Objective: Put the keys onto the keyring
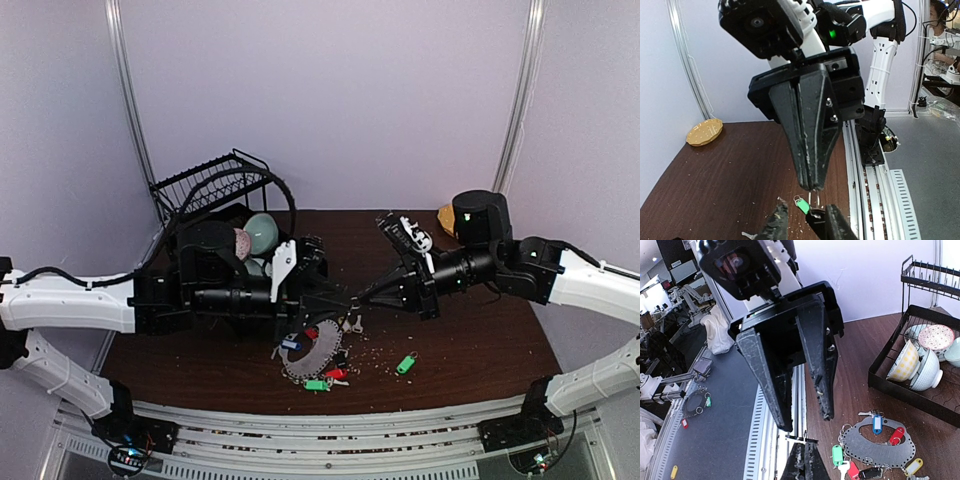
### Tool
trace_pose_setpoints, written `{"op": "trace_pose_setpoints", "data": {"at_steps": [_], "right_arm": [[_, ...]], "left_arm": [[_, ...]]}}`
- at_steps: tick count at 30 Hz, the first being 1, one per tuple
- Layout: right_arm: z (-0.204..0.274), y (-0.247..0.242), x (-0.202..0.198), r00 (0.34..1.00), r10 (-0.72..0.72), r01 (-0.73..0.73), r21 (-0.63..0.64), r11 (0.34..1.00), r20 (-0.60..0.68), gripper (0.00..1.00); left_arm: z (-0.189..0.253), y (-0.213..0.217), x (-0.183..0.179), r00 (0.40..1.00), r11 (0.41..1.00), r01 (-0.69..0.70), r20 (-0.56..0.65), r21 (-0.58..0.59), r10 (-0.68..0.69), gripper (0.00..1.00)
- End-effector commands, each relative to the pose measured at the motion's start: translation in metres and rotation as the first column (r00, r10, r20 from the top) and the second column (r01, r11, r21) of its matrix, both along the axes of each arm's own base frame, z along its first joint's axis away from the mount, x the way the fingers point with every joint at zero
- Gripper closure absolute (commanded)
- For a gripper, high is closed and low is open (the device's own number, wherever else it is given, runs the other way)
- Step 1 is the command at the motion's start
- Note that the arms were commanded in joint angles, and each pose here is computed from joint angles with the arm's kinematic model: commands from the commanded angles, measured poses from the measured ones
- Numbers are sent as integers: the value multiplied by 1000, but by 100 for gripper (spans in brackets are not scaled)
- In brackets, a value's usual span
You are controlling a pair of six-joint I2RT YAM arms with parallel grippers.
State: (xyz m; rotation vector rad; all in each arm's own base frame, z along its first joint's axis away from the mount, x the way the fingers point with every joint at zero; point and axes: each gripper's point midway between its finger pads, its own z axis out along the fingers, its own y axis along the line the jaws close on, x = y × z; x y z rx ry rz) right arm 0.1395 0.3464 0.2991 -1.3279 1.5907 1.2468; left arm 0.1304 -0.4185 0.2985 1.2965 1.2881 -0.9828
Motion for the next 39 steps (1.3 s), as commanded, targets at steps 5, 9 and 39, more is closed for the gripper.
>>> {"op": "trace_pose_setpoints", "data": {"at_steps": [5, 9, 39], "right_arm": [[15, 0, -9, 998, 35, -37, 45, 998, 50, 100], [15, -1, -9, 998, 31, -34, 46, 998, 53, 100], [41, -19, -16, 986, -26, -4, 180, 984, 163, 72]], "left_arm": [[3, -12, 6, 1000, 1000, -5, 18, 10, 5, 86], [1, -13, 4, 1000, 1000, 7, 15, 11, -7, 87], [31, 8, 1, 994, 984, -40, 89, -175, 56, 100]]}}
